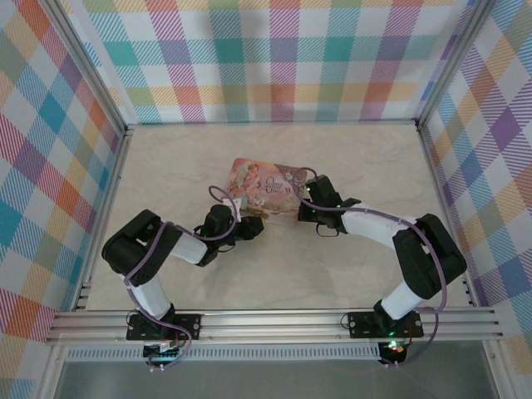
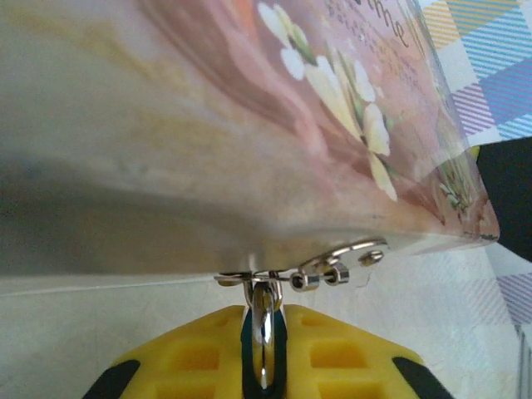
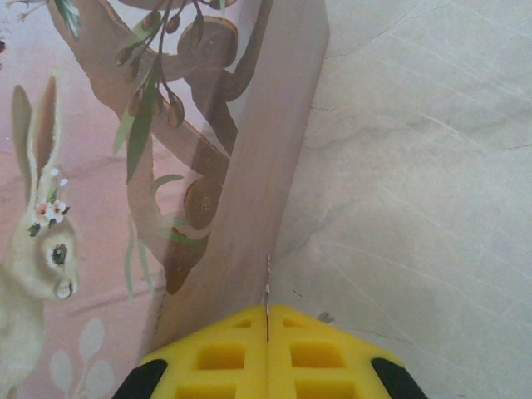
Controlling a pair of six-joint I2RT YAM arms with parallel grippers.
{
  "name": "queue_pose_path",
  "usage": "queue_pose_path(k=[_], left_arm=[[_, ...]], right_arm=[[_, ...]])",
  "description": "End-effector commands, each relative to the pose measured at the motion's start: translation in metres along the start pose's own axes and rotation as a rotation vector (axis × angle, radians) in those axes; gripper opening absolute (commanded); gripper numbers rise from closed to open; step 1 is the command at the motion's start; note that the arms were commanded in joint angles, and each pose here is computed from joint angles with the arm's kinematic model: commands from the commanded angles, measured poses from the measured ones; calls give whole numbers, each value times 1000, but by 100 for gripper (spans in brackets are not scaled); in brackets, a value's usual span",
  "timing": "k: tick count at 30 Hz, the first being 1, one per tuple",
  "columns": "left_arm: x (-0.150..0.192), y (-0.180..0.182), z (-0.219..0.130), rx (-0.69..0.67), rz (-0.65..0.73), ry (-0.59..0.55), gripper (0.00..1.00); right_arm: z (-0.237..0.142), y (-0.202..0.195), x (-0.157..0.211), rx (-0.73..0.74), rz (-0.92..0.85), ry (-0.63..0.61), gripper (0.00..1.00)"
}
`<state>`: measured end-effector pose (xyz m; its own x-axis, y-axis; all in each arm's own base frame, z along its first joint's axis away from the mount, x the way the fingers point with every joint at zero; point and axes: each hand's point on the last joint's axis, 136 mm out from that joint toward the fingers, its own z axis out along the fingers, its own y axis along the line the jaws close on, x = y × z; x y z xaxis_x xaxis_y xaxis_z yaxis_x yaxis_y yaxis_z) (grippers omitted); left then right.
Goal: Unlock the padlock with the key
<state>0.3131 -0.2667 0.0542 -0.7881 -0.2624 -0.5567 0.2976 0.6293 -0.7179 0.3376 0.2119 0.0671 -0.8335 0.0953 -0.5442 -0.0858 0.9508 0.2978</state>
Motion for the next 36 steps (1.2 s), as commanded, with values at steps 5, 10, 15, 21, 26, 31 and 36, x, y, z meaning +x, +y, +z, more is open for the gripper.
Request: queue_pose_path(k=[5, 10, 15, 21, 26, 31, 36], left_arm=[[3, 0, -6, 3, 15, 40, 3], [11, -4, -2, 28, -26, 90, 3], [22, -5, 6, 55, -76, 138, 4], [19, -10, 17, 84, -136, 137, 5], [5, -21, 23, 106, -193, 117, 5], [-10, -28, 26, 87, -230, 95, 6], [-19, -39, 28, 69, -244, 100, 6]], right_arm=[[5, 9, -9, -14, -29, -17, 0], [15, 15, -24, 4, -92, -27, 0], [27, 27, -47, -10, -147, -34, 0], [35, 35, -66, -42, -168, -25, 0], [25, 21, -67, -42, -148, -24, 0], [3, -1, -60, -40, -102, -35, 0], [-29, -7, -53, -114, -48, -72, 0]])
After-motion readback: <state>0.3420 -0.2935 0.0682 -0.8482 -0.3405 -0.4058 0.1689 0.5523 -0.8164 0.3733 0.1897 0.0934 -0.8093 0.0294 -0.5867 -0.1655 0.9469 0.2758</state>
